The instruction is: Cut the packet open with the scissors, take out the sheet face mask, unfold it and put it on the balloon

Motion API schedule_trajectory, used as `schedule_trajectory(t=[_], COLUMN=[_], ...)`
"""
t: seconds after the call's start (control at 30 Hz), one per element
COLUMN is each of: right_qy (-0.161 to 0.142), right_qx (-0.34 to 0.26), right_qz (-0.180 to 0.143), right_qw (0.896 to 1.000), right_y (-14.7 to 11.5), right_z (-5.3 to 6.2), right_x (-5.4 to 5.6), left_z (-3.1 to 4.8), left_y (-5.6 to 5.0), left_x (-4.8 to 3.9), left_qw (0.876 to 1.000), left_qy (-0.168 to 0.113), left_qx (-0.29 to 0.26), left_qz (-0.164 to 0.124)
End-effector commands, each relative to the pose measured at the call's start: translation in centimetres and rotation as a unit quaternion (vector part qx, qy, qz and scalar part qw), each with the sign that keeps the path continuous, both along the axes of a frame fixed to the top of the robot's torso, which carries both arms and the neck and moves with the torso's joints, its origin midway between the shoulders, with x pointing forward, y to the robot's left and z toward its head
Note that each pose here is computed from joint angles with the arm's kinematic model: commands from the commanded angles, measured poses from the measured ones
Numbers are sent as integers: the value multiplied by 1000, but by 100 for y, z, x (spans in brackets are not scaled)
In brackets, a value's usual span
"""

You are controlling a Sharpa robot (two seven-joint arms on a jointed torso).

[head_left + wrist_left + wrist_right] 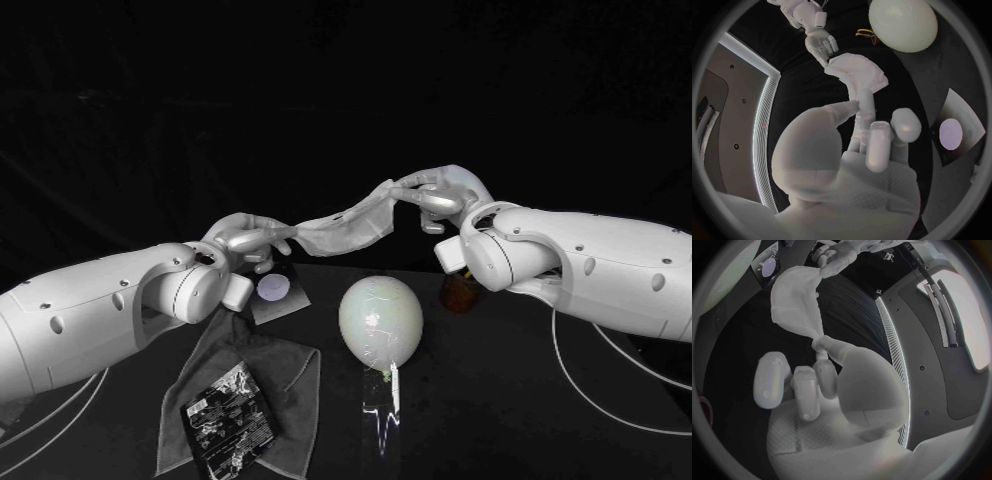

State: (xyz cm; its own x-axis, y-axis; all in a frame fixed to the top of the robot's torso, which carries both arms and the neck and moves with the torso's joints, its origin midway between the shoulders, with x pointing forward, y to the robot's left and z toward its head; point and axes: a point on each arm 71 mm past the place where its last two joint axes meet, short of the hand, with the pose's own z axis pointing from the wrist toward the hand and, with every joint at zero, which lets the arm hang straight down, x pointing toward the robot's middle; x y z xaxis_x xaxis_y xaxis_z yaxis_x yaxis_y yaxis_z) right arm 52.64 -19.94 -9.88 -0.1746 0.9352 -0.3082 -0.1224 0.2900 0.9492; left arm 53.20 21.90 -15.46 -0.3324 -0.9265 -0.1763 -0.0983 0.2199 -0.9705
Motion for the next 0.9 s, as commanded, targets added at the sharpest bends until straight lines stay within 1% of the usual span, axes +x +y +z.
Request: schedule_trajectory(t=[0.03,0.47,0.9], right_qy=[-2,-5,-6], right_qx=[3,4,8], right_qz=[12,10,8], right_qw=[1000,1000,1000], right_y=[34,31,30], right_z=[12,17,28], right_x=[-8,-5,-13], left_z=[-1,-25,-93], left_y=[-32,-41,-21], left_x=[-3,-1,15], left_qw=[1000,1000,999], left_qy=[3,5,16], left_qx=[-7,9,28], left_qz=[-2,-5,0])
